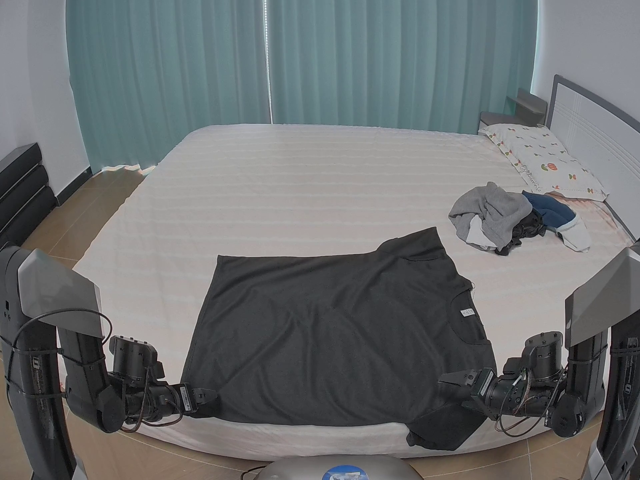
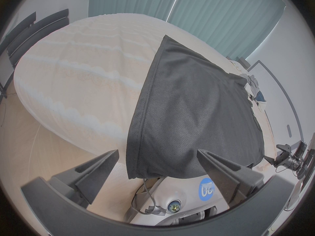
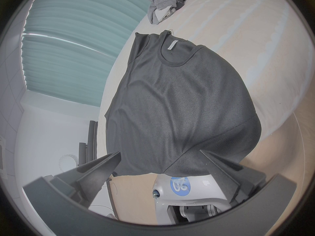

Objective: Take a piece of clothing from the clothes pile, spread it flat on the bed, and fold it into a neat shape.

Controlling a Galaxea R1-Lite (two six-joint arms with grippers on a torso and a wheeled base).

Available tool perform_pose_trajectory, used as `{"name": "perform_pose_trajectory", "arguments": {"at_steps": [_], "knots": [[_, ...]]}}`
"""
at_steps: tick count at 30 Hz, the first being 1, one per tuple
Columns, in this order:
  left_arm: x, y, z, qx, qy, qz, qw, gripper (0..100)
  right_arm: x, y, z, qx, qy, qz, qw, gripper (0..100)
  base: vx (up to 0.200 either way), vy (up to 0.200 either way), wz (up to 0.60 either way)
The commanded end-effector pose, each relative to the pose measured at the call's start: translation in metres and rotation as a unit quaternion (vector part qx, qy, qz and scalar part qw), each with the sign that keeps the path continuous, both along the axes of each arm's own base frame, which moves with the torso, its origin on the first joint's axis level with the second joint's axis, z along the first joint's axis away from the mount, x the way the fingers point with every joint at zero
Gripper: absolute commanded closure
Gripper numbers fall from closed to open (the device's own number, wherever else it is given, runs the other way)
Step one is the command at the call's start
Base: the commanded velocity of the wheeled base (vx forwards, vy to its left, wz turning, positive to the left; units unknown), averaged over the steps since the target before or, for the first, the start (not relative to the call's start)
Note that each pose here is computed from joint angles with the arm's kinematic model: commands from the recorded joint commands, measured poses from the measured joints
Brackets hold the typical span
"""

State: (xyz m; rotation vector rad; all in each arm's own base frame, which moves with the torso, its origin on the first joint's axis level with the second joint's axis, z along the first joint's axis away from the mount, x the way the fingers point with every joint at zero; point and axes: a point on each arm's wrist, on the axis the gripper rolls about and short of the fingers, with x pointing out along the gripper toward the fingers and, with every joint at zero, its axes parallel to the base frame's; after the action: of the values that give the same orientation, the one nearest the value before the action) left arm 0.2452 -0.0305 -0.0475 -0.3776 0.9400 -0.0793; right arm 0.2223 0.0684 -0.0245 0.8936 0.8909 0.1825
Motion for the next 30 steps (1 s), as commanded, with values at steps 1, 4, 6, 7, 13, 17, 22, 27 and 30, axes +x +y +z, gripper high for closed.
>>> {"name": "perform_pose_trajectory", "arguments": {"at_steps": [1,4,6,7,13,17,22,27,30], "knots": [[0.004,-0.004,-0.001,-0.002,-0.004,-0.005,1.0000,0,0.001,0.000,0.000,0.001,-0.005,0.000,1.0000,0,0.000,0.000,0.00],[0.006,-0.007,-0.002,-0.004,-0.006,-0.009,0.9999,0,0.001,0.000,0.000,0.001,-0.006,0.000,1.0000,0,0.000,0.000,0.00],[0.006,-0.009,-0.002,-0.003,-0.006,-0.013,0.9999,0,0.001,0.001,0.000,-0.001,-0.007,0.002,1.0000,0,0.000,0.000,0.00],[0.006,-0.009,-0.002,-0.003,-0.006,-0.013,0.9999,0,0.001,0.001,0.000,-0.001,-0.007,0.002,1.0000,0,0.000,0.000,0.00],[0.004,-0.008,-0.002,0.001,-0.003,-0.010,0.9999,100,0.001,0.001,0.000,-0.001,-0.006,0.002,1.0000,0,0.000,0.000,0.00],[0.000,-0.006,-0.002,0.001,0.004,-0.006,1.0000,100,0.001,0.001,0.000,-0.001,-0.007,0.004,1.0000,0,0.000,0.000,0.00],[-0.004,0.003,-0.001,0.001,0.010,0.012,0.9999,100,0.000,0.001,0.000,-0.002,-0.007,0.004,1.0000,0,0.000,0.000,0.00],[-0.004,0.007,0.004,-0.002,0.002,0.021,0.9998,100,0.001,0.001,0.000,-0.001,-0.007,0.004,1.0000,0,0.000,0.000,0.00],[-0.003,0.007,0.007,-0.011,-0.003,0.029,0.9995,100,0.002,0.001,0.001,-0.001,-0.010,0.003,0.9999,0,0.000,0.000,0.00]]}}
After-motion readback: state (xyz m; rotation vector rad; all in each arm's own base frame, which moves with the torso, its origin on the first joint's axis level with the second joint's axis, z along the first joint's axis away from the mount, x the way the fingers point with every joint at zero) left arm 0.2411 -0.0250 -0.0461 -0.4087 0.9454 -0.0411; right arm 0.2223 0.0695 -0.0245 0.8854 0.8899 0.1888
